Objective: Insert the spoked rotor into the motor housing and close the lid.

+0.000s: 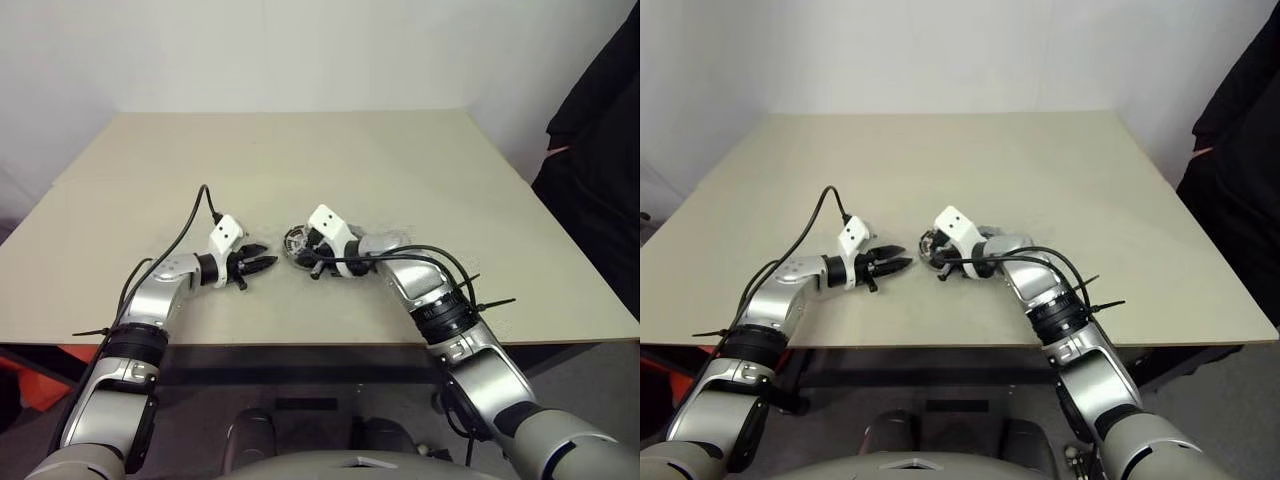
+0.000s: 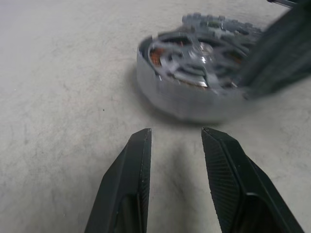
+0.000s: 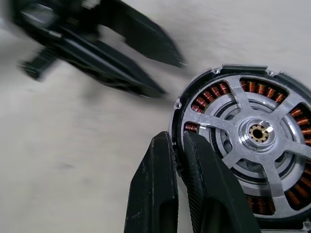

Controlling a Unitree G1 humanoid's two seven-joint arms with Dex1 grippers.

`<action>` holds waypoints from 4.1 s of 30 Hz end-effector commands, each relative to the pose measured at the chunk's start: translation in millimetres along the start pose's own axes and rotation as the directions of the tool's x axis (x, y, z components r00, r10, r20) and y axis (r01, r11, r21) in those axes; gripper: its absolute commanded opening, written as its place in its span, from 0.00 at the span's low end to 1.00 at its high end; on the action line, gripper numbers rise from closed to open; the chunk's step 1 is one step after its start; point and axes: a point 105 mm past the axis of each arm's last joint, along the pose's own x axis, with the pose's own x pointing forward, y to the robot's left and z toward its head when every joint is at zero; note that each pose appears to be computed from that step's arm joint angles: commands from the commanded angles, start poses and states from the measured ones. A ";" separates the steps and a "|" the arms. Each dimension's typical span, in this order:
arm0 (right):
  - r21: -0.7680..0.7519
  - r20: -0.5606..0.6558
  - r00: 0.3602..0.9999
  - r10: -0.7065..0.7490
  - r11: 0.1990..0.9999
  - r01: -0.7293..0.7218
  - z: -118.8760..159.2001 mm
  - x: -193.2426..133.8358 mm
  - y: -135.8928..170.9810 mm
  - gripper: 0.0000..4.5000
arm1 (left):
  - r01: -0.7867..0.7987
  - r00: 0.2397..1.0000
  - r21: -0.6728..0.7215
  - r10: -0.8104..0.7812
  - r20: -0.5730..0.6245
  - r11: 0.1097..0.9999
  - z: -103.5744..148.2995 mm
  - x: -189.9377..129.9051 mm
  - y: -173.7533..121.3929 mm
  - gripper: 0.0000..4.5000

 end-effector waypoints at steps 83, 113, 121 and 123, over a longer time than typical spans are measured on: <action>0.932 0.161 0.832 -0.531 0.358 0.048 -29.7 -29.1 -88.7 1.00 | 0.012 1.000 0.071 -0.011 -0.018 0.997 10.0 -4.2 5.1 0.39; 0.531 0.446 0.846 -0.293 0.847 0.013 64.4 -21.0 -18.1 1.00 | 0.005 1.000 0.061 -0.004 -0.020 0.998 7.3 -4.1 4.8 0.39; 0.158 0.468 0.813 -0.347 0.938 0.310 71.3 -27.7 -35.2 1.00 | -0.002 1.000 0.051 0.003 -0.024 0.999 3.9 -9.6 6.9 0.39; 0.178 0.450 0.815 -0.366 0.930 0.320 65.0 -22.5 -43.8 1.00 | -0.001 1.000 0.051 0.002 -0.024 0.999 3.4 -9.3 6.3 0.39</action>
